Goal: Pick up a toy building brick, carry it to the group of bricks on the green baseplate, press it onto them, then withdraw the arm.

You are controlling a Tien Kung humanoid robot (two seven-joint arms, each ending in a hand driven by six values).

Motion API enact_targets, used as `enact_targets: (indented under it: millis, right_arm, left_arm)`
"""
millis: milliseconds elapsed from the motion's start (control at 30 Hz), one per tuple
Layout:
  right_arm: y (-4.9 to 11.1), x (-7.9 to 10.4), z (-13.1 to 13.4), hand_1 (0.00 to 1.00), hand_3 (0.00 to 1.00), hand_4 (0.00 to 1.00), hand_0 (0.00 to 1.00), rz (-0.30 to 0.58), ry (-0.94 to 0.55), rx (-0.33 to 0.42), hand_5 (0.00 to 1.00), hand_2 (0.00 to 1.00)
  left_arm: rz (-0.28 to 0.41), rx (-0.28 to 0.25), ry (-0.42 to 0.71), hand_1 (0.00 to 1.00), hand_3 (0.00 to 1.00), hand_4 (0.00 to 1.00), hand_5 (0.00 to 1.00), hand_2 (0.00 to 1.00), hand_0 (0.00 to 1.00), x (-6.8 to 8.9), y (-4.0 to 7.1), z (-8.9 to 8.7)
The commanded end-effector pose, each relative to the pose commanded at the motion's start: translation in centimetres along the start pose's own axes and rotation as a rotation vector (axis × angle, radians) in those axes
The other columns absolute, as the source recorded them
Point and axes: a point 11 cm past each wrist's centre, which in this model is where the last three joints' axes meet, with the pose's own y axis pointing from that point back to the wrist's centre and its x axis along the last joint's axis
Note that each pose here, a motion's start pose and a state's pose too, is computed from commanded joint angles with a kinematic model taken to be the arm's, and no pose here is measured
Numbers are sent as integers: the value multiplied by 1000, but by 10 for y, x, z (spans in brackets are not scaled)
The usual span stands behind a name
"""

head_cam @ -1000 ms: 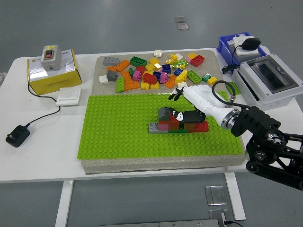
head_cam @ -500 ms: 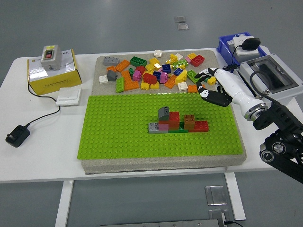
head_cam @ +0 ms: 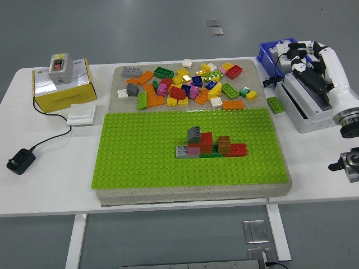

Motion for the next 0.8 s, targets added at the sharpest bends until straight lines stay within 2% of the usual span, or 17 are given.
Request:
enact_targets:
  millis: [33,67,233,267,433,467,567,800]
  right_arm:
    - [1,5,0,225,685,450,95,15,-14,2,493,676]
    - [1,11,0,332,690,510,172,36,-29,6,541,691]
    - [9,42,3,332,690,510,172,129,-87,13,541,691]
    - [10,48,4,411,700,544,221,145,-94,14,576,698]
    - [21,80,7,411,700,544,221,238,-132,20,576,698]
    - [23,86,8,462,705,584,247,256,-143,19,627,699]
    - [33,107,14,462,705,584,247,319,-180,16,627,699]
    - [52,143,24,468,711,608,258,436,-216,12,657,701]
  left_arm:
    - [2,-2,0,654,630,159,708,510,693,1,0,1]
    - [4,-4,1,657,631,160,709,516,693,3,1,2]
    - [17,-19,-4,657,631,160,709,516,693,10,3,9]
    - [19,-23,-7,657,631,160,709,517,694,12,3,11]
    - [45,-49,-30,657,631,160,709,517,694,27,9,25]
    - [52,-56,-34,658,631,162,706,519,694,31,10,28]
    - [75,-71,-46,658,631,162,706,519,694,43,14,36]
    - [93,-77,-55,659,633,166,698,523,695,54,17,40]
